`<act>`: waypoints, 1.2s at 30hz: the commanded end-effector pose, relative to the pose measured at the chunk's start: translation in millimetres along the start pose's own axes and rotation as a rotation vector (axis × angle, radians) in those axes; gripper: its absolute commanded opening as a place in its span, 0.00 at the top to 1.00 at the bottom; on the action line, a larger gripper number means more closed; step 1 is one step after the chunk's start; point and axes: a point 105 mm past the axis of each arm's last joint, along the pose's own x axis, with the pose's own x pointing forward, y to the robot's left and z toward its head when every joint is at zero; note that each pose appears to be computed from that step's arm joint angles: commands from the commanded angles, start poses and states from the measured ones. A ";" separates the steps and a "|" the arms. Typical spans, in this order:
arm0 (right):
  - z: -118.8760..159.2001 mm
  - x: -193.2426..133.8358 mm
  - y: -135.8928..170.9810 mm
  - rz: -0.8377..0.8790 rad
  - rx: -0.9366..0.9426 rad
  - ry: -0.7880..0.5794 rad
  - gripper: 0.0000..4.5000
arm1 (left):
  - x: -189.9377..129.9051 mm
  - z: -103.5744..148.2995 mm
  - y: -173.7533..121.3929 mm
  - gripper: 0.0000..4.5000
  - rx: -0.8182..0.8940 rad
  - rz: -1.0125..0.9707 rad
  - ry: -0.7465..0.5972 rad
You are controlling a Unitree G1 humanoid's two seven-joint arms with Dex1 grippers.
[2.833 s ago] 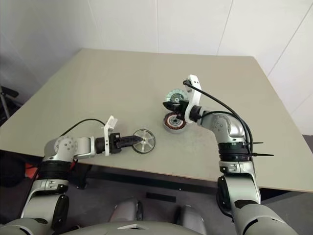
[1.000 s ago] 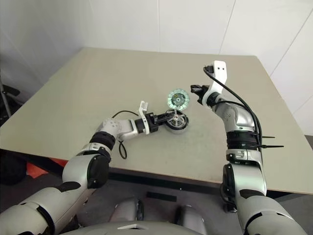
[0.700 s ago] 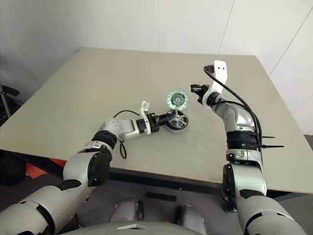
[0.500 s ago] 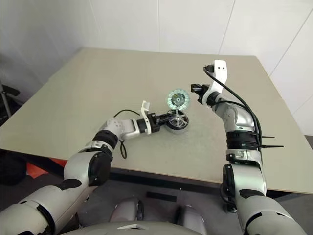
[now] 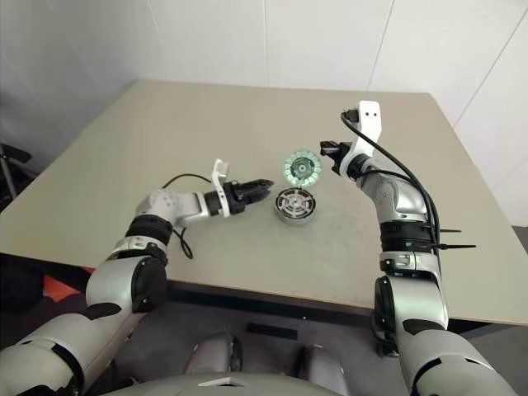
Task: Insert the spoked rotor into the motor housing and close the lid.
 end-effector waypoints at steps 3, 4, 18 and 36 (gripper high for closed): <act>7.9 -1.3 16.4 0.081 -0.107 -0.019 1.00 | -15.1 11.1 -12.9 0.51 0.101 -0.025 -0.052; 4.9 -3.4 19.1 0.098 -0.154 -0.005 1.00 | -19.6 13.9 -11.1 0.51 0.144 -0.002 -0.073; -57.9 -28.9 47.2 0.300 -0.502 0.169 1.00 | -63.9 58.7 -35.1 0.51 0.862 0.258 -0.298; -43.2 -15.9 65.2 0.417 -0.563 0.093 1.00 | -67.3 59.4 -22.1 0.51 0.856 0.319 -0.330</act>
